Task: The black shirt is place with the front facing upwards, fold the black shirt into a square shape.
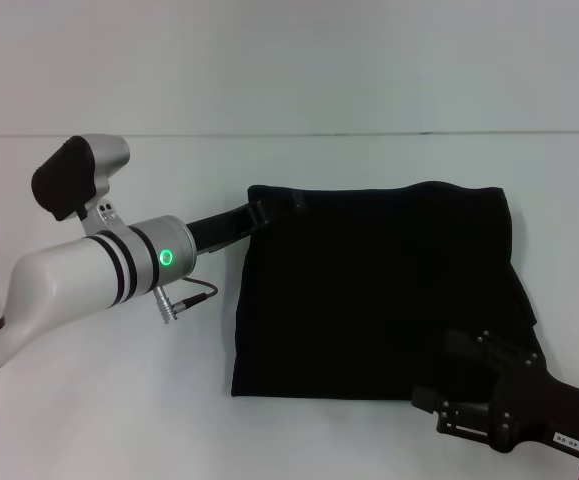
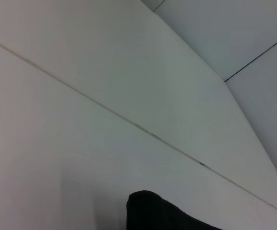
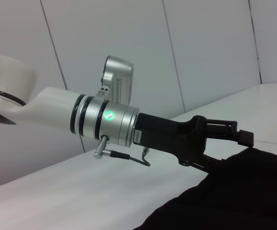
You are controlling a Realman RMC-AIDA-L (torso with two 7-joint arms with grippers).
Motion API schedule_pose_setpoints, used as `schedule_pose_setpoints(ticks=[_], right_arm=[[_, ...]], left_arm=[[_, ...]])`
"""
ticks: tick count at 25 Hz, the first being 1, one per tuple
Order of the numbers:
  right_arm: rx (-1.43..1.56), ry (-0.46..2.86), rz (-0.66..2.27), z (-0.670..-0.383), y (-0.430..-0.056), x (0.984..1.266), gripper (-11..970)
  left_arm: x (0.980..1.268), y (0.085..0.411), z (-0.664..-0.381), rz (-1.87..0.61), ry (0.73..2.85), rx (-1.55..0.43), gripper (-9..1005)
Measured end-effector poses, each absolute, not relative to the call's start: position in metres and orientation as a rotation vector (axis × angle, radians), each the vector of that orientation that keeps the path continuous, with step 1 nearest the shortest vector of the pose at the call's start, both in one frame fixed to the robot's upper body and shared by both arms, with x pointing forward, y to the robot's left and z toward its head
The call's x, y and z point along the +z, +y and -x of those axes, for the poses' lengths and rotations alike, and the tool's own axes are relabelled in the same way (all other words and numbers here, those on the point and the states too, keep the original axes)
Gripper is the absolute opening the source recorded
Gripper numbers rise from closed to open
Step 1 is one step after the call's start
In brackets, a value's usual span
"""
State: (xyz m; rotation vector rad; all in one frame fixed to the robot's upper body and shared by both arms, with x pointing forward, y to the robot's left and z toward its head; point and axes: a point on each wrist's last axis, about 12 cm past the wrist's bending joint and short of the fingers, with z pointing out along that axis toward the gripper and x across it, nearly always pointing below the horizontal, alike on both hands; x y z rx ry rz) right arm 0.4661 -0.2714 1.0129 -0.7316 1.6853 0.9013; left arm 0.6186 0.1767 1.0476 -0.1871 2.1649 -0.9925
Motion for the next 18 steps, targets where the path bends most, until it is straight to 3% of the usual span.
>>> schedule_pose_setpoints(ticks=[7,18], right_arm=[[0.905,1.685,0.729,-0.4644,-0.2719,1.0126,941],[0.912,1.677,0.73,-0.4639,-0.2714,1.0134,941]], left_arm=[[1.0456,0.1789,-0.6176,0.183,2.169,-0.975,859],[1.0461,0.1792,-0.618,0.164,2.157,-0.963,426]])
